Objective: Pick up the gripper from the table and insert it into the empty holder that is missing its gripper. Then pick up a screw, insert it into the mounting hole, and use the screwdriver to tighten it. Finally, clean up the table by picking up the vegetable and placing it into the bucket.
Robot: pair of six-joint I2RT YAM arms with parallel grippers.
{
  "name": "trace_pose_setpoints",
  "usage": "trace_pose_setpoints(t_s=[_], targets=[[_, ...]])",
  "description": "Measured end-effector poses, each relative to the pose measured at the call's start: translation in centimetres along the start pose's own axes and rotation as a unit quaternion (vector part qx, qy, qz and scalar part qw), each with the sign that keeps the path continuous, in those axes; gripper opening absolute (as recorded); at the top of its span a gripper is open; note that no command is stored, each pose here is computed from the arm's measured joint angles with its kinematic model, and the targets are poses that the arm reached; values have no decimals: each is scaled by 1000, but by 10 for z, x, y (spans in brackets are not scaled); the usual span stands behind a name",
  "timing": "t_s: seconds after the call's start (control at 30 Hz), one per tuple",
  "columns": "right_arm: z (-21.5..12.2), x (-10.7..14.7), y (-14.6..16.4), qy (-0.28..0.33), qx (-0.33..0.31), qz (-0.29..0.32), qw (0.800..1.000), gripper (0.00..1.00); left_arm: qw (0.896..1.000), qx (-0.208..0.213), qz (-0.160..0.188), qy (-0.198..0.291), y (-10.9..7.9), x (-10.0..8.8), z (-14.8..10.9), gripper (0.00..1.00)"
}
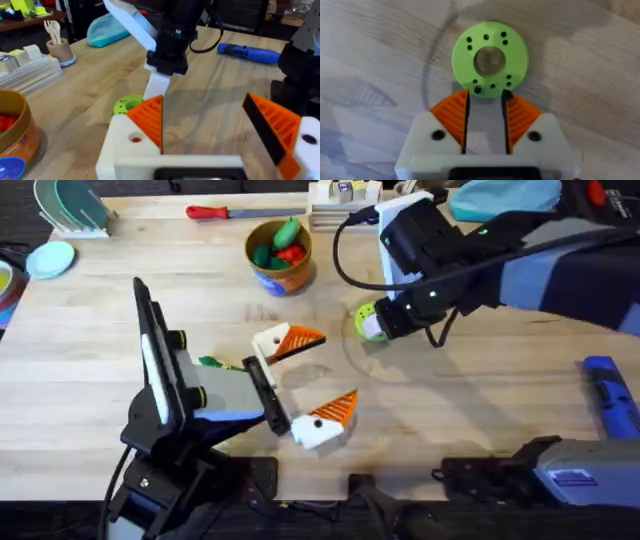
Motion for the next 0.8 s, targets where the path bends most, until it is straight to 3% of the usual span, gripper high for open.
trace_pose_setpoints(t_s=[0.47, 0.6, 0.73, 0.8], targets=[[14, -6, 6, -3, 2, -3, 1000, 330, 1000, 0, 0, 0, 0, 0, 0, 993], [18, -5, 5, 3, 6, -2, 1000, 246, 1000, 0, 0, 0, 0, 0, 0, 993], [18, -6, 5, 1, 7, 0, 1000, 25, 1000, 0, 0, 0, 0, 0, 0, 993], [18, -6, 5, 1, 7, 0, 1000, 7, 1000, 0, 0, 0, 0, 0, 0, 993]])
Point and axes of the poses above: each hand's point on the last joint's axis, 136 mm out from that joint toward the fingers, its own z axis out along the fingers, its own y axis along the line the jaws close on, x = y × z, the point moved 2 cm from there along -z, back along the fingers, and after that the axes turned 9 degrees about -z, right-handed, at the moved point
